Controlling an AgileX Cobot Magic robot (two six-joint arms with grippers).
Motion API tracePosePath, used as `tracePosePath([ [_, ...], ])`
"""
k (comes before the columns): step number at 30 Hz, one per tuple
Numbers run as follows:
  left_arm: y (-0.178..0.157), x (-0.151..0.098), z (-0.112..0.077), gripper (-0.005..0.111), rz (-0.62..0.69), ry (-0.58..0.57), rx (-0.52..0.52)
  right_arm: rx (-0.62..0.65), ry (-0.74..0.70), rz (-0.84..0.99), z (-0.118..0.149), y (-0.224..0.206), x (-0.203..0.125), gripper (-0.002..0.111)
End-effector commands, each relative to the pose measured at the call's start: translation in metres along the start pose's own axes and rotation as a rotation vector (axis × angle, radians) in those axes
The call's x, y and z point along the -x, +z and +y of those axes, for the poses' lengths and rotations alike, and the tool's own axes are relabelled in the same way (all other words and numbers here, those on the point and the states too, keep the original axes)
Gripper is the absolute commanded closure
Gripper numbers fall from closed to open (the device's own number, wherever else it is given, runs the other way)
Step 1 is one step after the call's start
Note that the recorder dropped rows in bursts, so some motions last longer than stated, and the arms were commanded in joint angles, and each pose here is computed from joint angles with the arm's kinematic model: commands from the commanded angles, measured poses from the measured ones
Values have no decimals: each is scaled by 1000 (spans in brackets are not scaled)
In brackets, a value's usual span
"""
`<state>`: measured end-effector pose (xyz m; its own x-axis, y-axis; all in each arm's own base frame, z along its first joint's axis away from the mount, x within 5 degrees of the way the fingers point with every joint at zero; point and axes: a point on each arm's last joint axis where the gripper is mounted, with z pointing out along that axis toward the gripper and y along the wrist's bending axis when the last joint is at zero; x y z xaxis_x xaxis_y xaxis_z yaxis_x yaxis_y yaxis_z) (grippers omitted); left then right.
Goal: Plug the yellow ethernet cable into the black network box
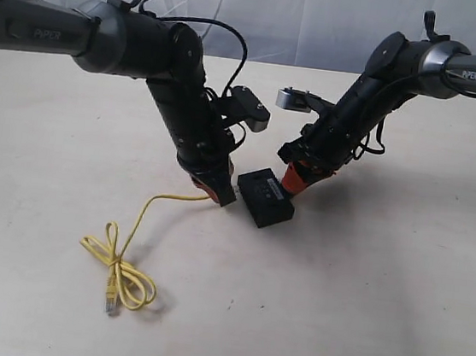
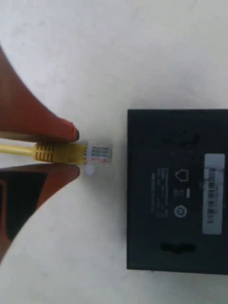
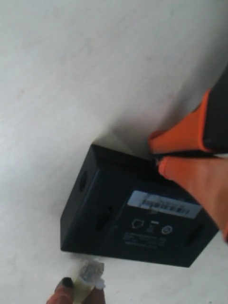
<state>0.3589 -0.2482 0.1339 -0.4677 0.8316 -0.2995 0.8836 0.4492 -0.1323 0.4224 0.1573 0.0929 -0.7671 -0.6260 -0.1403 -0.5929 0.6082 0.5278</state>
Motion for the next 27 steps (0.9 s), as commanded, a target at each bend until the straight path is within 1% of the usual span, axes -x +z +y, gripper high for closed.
tracePosePath([
  [1,1,4,-4,106,7,16,21,-26,-15,3,-3,2,-1,109],
  [5,5,3,-2,106,21,23,37,-27,-46,5,-3,2,-1,109],
  [8,6,3,-1,106,20,25,44,-31,-167,13,-5,3,-2,109],
  [12,6,4,0,106,8,31,54,-13,-250,21,-14,7,-6,109],
  [18,6,4,0,106,4,32,60,-23,-247,34,-28,18,-11,109],
  [22,6,5,0,106,-5,30,63,-23,-244,26,-28,18,-10,109],
  [27,8,8,-5,106,-11,45,65,-10,-239,19,-27,18,-10,109],
])
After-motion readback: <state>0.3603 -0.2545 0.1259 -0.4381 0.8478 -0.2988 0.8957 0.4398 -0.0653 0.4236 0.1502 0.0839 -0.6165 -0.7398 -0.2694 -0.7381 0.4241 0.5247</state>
